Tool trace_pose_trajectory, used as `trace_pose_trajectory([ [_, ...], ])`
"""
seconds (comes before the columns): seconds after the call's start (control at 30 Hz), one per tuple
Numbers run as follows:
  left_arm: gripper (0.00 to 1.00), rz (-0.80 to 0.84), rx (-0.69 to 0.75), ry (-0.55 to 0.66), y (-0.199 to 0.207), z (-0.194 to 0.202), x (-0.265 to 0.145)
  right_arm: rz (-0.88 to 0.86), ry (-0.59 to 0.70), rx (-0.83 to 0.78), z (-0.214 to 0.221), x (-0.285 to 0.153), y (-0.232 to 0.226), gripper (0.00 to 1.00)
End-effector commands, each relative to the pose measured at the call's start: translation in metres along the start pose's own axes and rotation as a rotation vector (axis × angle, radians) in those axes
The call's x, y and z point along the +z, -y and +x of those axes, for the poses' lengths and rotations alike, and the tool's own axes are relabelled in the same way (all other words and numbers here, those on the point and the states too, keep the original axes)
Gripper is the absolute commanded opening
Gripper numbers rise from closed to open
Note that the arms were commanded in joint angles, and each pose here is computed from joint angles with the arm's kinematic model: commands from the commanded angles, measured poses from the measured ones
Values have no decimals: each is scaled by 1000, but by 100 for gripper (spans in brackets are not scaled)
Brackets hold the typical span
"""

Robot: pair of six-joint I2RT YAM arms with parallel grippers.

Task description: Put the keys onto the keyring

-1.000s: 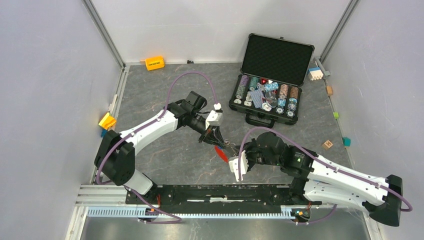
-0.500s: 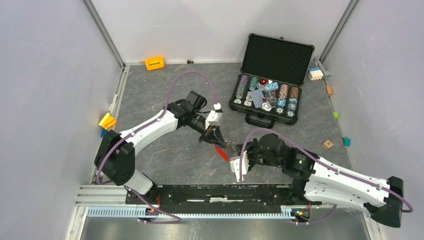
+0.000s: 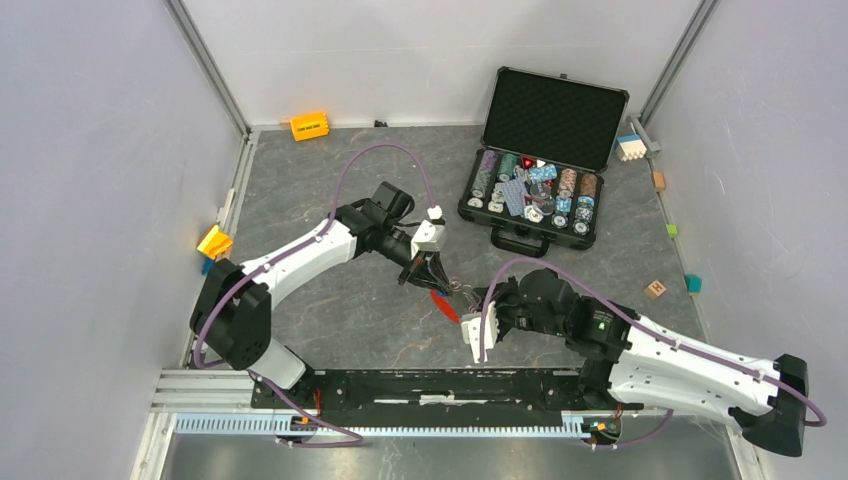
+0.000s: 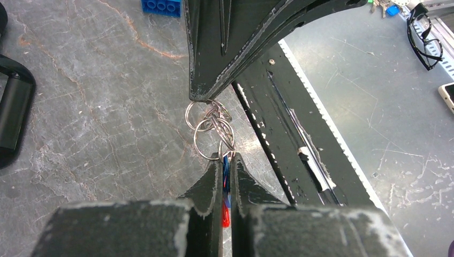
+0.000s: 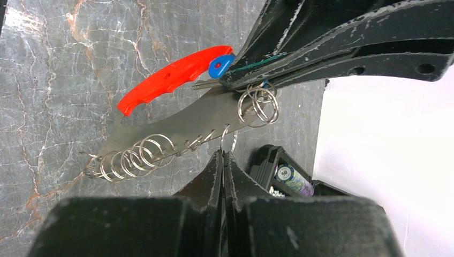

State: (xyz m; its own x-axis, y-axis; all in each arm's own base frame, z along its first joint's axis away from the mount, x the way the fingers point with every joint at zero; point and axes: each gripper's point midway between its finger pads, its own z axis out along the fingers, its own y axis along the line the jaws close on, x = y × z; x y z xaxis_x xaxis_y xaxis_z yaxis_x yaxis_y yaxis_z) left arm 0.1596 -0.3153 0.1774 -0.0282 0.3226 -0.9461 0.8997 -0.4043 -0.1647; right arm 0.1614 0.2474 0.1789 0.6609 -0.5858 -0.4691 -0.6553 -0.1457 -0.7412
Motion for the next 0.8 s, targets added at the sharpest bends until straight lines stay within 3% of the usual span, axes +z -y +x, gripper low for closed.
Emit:
trace_pose_trajectory([
  [0.0, 2, 60, 26, 57, 9, -9, 4, 120, 23, -9, -9, -6, 29, 6],
  [0.77, 2, 62, 23, 61, 9, -11, 4, 64, 41, -23, -10, -4, 16, 14],
])
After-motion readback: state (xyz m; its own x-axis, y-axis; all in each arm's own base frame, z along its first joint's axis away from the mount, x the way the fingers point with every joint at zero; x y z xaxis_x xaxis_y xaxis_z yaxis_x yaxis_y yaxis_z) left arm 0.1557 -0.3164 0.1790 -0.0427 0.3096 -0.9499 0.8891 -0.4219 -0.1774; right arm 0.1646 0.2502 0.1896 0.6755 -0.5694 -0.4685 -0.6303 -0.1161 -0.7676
